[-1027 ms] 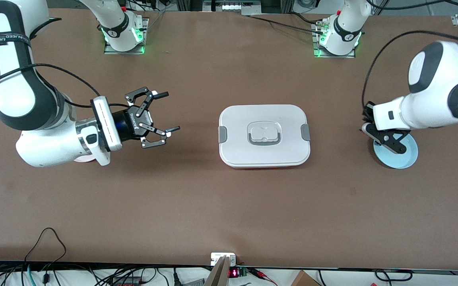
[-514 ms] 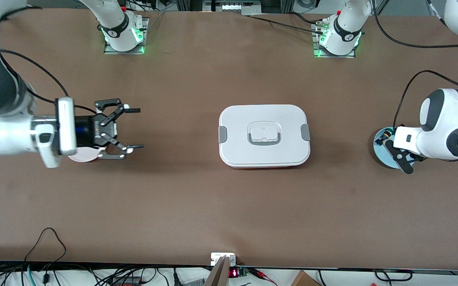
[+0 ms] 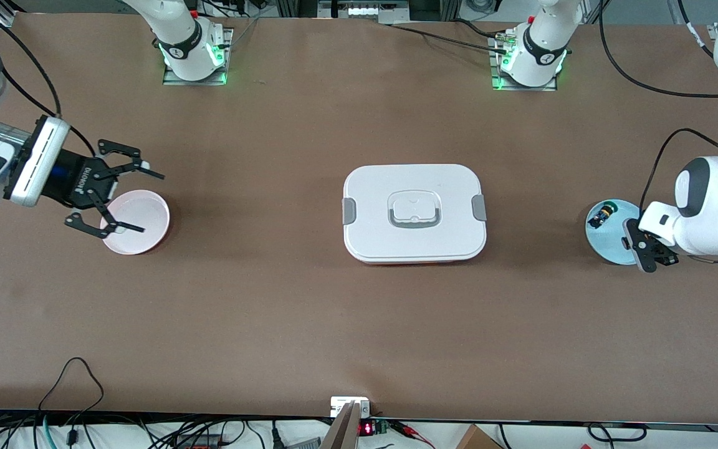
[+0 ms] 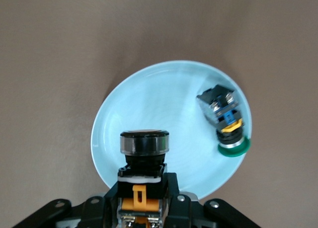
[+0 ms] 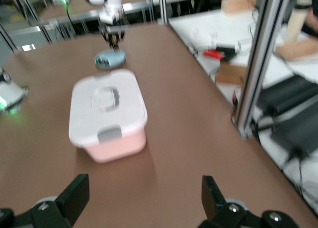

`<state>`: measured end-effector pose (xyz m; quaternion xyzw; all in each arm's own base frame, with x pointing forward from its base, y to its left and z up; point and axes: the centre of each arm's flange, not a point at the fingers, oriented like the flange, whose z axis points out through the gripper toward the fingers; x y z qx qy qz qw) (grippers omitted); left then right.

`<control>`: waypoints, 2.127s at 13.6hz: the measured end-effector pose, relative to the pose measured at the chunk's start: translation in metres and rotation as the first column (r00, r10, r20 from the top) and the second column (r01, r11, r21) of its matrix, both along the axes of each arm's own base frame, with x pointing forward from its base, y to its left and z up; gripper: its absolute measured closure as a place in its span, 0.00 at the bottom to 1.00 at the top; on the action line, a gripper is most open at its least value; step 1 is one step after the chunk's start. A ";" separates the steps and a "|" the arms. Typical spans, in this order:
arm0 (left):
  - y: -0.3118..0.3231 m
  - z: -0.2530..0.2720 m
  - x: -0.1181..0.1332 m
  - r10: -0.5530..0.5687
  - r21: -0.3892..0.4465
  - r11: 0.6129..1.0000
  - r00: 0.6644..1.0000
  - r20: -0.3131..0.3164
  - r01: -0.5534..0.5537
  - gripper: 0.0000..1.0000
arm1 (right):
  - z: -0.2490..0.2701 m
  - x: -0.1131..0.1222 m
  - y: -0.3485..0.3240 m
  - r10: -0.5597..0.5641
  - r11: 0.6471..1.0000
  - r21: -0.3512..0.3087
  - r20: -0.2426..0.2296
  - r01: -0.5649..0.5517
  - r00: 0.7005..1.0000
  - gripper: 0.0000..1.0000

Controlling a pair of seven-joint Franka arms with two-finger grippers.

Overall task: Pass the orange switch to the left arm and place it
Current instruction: 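Lower the switch onto the blue plate with the left gripper and release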

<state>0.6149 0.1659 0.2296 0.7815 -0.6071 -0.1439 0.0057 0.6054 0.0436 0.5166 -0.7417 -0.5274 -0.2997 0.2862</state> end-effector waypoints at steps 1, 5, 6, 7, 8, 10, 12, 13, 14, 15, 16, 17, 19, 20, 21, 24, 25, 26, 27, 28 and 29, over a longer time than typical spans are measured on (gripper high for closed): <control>0.006 -0.011 -0.002 -0.021 -0.017 1.000 1.000 -0.009 0.021 0.66 | 0.006 -0.004 -0.007 -0.046 0.997 -0.061 -0.045 0.043 0.998 0.00; 0.006 -0.034 -0.010 -0.050 -0.047 0.998 0.998 -0.038 0.048 0.66 | 0.044 -0.026 -0.011 -0.359 0.891 -0.359 -0.178 0.279 0.916 0.00; 0.005 -0.035 -0.010 -0.055 -0.050 0.997 0.998 -0.033 0.053 0.66 | 0.051 -0.031 -0.009 -0.455 0.829 -0.442 -0.176 0.343 0.873 0.00; 0.003 -0.038 -0.011 -0.059 -0.053 0.997 0.998 -0.031 0.057 0.66 | 0.058 -0.037 -0.004 -0.543 0.756 -0.519 -0.155 0.399 0.826 0.00; 0.002 -0.041 -0.013 -0.062 -0.056 0.997 0.998 -0.032 0.060 0.65 | 0.064 -0.043 0.004 -0.605 0.692 -0.576 -0.133 0.436 0.785 0.00; 0.001 -0.043 -0.015 -0.066 -0.059 0.996 0.997 -0.036 0.064 0.48 | 0.071 -0.056 0.020 -0.688 0.608 -0.641 -0.133 0.468 0.713 0.00; -0.001 -0.038 -0.013 -0.072 -0.062 0.996 0.997 -0.035 0.070 0.30 | 0.080 -0.062 0.019 -0.754 0.545 -0.679 -0.140 0.492 0.642 0.00; -0.006 -0.031 -0.010 -0.078 -0.063 0.995 0.996 -0.043 0.075 0.19 | 0.082 -0.064 0.016 -0.774 0.520 -0.695 -0.136 0.498 0.618 0.00; -0.013 -0.020 -0.007 -0.083 -0.063 0.995 0.995 -0.053 0.079 0.10 | 0.082 -0.065 0.014 -0.787 0.501 -0.706 -0.133 0.500 0.602 0.00; -0.020 -0.006 -0.003 -0.081 -0.058 0.995 0.995 -0.065 0.077 0.01 | 0.081 -0.065 0.012 -0.795 0.490 -0.713 -0.132 0.501 0.592 0.00; -0.027 0.011 0.000 -0.061 -0.052 0.997 0.995 -0.084 0.056 0.00 | 0.079 -0.064 0.009 -0.801 0.483 -0.717 -0.130 0.502 0.584 0.00; -0.033 0.031 0.002 -0.021 -0.051 0.999 0.994 -0.106 0.015 0.00 | 0.079 -0.062 0.006 -0.805 0.479 -0.718 -0.129 0.505 0.579 0.00; -0.052 0.075 0.005 0.075 -0.028 0.996 0.987 -0.145 -0.080 0.00 | 0.085 -0.061 0.000 -0.811 0.474 -0.713 -0.124 0.517 0.572 0.00; -0.067 0.100 0.007 0.129 -0.004 0.991 0.979 -0.157 -0.131 0.00 | 0.087 -0.061 -0.002 -0.813 0.472 -0.711 -0.123 0.520 0.569 0.00; -0.084 0.126 0.009 0.192 0.027 0.981 0.969 -0.156 -0.190 0.00 | 0.089 -0.060 -0.003 -0.814 0.471 -0.711 -0.122 0.523 0.568 0.00; -0.141 0.199 0.012 0.403 0.119 0.913 0.909 -0.106 -0.390 0.00 | 0.087 -0.058 -0.005 -0.817 0.446 -0.731 -0.099 0.515 0.567 0.00; -0.154 0.216 0.011 0.470 0.141 0.879 0.878 -0.090 -0.456 0.00 | 0.087 -0.056 -0.006 -0.818 0.441 -0.735 -0.094 0.515 0.567 0.00; -0.164 0.229 0.008 0.537 0.155 0.839 0.839 -0.083 -0.522 0.00 | 0.086 -0.055 -0.006 -0.819 0.439 -0.736 -0.092 0.515 0.566 0.00; -0.171 0.241 0.007 0.603 0.164 0.793 0.794 -0.073 -0.587 0.00 | 0.085 -0.054 -0.006 -0.819 0.438 -0.737 -0.092 0.515 0.566 0.00; -0.175 0.252 0.007 0.657 0.166 0.749 0.752 -0.057 -0.641 0.00 | 0.086 -0.052 -0.005 -0.819 0.437 -0.737 -0.090 0.516 0.566 0.00; -0.179 0.265 0.007 0.696 0.163 0.712 0.717 -0.038 -0.682 0.00 | 0.088 -0.050 -0.003 -0.818 0.438 -0.735 -0.087 0.518 0.569 0.00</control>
